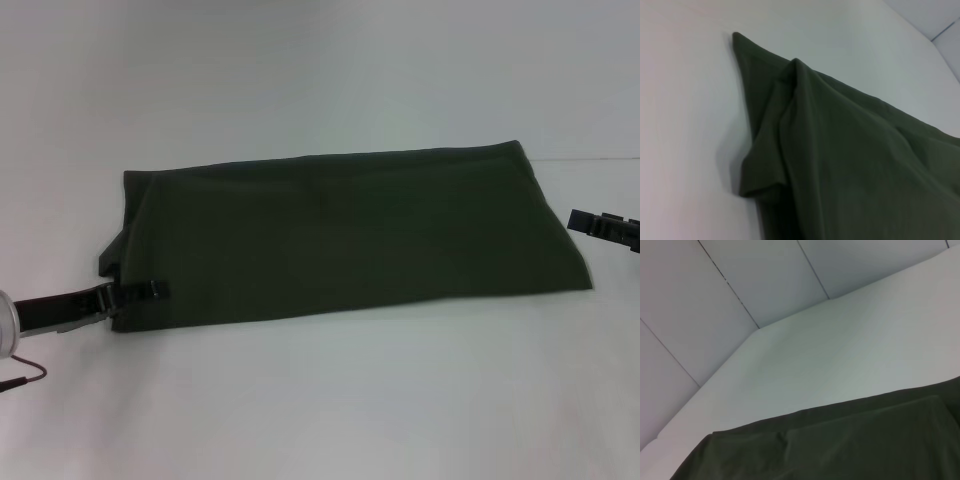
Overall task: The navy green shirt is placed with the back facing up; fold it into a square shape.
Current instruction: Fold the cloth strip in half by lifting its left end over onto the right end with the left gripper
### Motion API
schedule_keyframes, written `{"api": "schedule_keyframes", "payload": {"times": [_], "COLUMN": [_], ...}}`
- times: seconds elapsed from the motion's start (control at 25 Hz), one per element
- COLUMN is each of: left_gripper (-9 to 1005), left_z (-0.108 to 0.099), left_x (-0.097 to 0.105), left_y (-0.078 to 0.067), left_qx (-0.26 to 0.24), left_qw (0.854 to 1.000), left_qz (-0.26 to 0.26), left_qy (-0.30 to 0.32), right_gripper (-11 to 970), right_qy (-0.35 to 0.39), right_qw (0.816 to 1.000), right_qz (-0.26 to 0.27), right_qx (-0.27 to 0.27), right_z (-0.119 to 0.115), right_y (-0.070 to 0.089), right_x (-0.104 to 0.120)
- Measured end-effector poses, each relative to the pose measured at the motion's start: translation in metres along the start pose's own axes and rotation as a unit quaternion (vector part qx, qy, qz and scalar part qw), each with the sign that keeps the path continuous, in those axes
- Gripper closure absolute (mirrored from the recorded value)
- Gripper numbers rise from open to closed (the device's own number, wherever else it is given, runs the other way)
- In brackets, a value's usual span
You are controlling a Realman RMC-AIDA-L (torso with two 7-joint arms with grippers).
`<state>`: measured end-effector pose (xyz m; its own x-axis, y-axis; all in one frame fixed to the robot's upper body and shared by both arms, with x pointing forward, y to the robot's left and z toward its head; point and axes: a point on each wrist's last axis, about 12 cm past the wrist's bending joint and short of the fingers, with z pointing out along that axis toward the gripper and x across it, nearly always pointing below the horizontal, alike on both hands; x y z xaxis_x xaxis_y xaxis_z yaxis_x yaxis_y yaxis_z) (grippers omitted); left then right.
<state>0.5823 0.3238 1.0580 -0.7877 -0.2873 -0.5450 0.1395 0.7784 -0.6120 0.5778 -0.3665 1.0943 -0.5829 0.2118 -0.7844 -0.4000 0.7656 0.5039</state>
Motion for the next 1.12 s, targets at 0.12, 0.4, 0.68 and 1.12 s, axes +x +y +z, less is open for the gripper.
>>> {"api": "schedule_keyframes", "payload": {"times": [0.12, 0.4, 0.68, 1.12], "left_gripper": [180, 192, 204, 267], "left_z": [-0.0003, -0.0012, -0.0005, -0.0004], "left_x": [-0.0004, -0.0018, -0.0022, -0.0048], "left_y": [-0.0003, 0.0013, 0.0015, 0.0025], "left_qx": [0.0, -0.007, -0.014, -0.021], "left_qw": [1.0, 1.0, 1.0, 1.0], "left_qz": [0.003, 0.007, 0.009, 0.01], "left_qy": [0.004, 0.004, 0.013, 0.008], "right_gripper": [169, 170, 171, 172], "right_qy": [0.0, 0.0, 0.001, 0.002], "right_qw": [1.0, 1.0, 1.0, 1.0], "right_qz": [0.001, 0.001, 0.002, 0.001], "right_qx": [0.0, 0.0, 0.001, 0.002], "right_z": [0.0, 0.0003, 0.0, -0.0002], "right_y": [0.0, 0.0001, -0.0003, -0.0005], "right_x": [-0.0001, -0.0004, 0.0001, 0.0002]}}
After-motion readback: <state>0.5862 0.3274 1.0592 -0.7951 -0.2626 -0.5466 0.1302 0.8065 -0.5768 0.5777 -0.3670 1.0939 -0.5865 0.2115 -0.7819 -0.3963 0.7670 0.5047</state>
